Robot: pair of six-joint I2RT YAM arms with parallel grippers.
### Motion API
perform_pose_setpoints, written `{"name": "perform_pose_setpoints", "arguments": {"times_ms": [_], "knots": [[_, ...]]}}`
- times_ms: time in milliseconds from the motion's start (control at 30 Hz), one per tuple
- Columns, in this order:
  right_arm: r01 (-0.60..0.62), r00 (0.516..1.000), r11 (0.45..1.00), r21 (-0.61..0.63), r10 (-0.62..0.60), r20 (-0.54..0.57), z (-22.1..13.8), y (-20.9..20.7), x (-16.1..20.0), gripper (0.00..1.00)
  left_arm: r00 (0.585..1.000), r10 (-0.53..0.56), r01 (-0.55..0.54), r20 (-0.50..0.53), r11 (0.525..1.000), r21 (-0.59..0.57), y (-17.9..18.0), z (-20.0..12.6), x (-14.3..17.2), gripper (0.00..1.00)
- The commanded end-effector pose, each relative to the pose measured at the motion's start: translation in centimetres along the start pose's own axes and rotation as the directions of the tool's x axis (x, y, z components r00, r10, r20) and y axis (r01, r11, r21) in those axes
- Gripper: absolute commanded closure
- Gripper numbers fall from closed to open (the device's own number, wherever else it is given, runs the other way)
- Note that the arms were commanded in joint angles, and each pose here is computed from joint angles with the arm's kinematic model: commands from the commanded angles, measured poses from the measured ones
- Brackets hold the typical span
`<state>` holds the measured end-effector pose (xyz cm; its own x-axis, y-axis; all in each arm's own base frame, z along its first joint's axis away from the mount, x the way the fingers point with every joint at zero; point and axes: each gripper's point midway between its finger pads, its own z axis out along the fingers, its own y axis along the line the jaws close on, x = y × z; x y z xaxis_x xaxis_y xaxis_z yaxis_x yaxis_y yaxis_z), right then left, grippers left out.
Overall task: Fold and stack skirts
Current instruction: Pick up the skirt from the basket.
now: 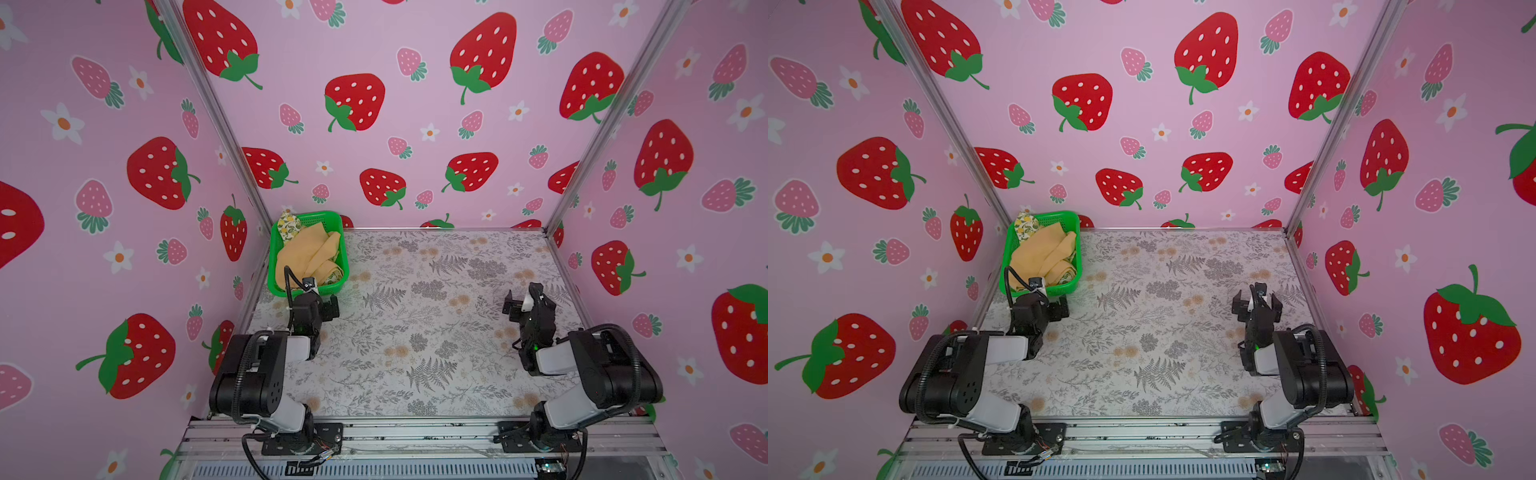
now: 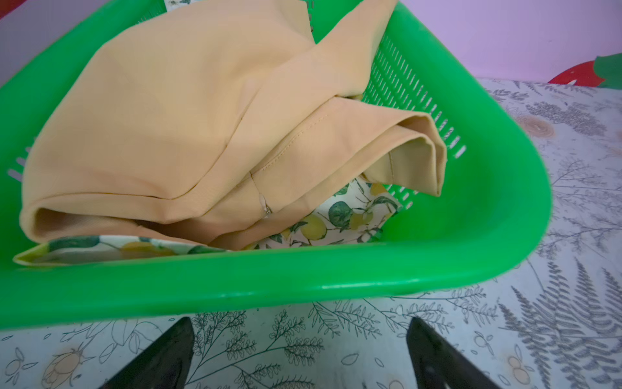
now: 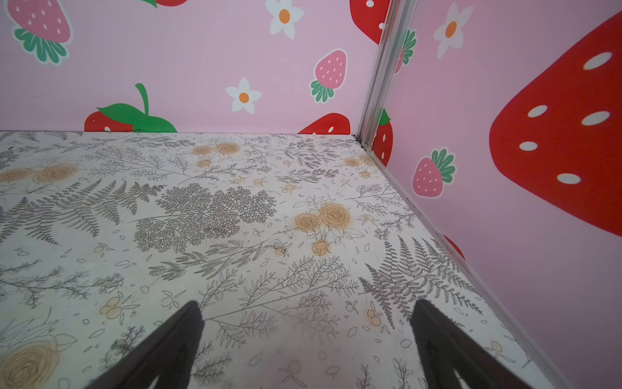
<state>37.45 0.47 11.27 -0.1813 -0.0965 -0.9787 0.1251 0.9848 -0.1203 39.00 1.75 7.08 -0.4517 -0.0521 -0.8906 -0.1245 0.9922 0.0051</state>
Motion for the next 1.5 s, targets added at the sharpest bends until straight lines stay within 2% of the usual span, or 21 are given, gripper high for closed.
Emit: {"name": "perform_pose_setpoints", "arguments": {"times_ms": [0, 933, 1000, 1067, 1200, 1267, 1367, 1467], "knots": [[0.003, 0.999, 1.0, 0.013, -0.003, 0.037, 0.3, -0.1, -1.1, 0.0, 0.998, 0.0, 0.0, 0.055, 1.0, -0.004, 0.0, 0.4, -2.0, 0.01], [0.003, 0.999, 1.0, 0.012, -0.004, 0.037, 0.3, -0.1, -1.1, 0.0, 0.998, 0.0, 0.001, 0.057, 1.0, -0.008, 0.1, 0.3, -2.0, 0.01], [-0.002, 0.999, 1.0, 0.024, 0.001, 0.044, 0.1, -0.3, -1.2, 0.0, 0.997, 0.012, -0.008, 0.078, 0.998, -0.061, 0.3, -0.1, -2.1, 0.01], [-0.034, 0.998, 0.991, 0.132, 0.026, 0.06, -0.5, -1.8, -1.4, 0.0, 0.994, 0.023, -0.013, 0.105, 0.995, -0.095, 0.4, -0.8, -2.4, 0.01], [-0.029, 0.997, 0.991, 0.127, 0.019, 0.079, -1.2, -1.7, -1.6, 0.0, 0.989, 0.053, -0.036, 0.141, 0.992, -0.123, 0.2, -2.5, -3.7, 0.01], [-0.027, 0.996, 0.992, 0.127, 0.016, 0.087, -1.3, -1.6, -1.7, 0.0, 0.994, 0.045, -0.031, 0.102, 0.991, -0.132, 0.2, -3.2, -4.2, 0.01], [-0.027, 0.994, 0.992, 0.124, 0.014, 0.104, -1.8, -1.6, -1.9, 0.0, 0.999, 0.034, -0.037, -0.022, 0.984, -0.173, 0.7, -3.8, -3.3, 0.01], [-0.032, 0.992, 0.993, 0.116, 0.017, 0.126, -2.4, -1.6, -2.2, 0.0, 0.999, 0.05, -0.048, 0.012, 0.99, -0.135, -0.7, -5.1, -3.8, 0.01]]}}
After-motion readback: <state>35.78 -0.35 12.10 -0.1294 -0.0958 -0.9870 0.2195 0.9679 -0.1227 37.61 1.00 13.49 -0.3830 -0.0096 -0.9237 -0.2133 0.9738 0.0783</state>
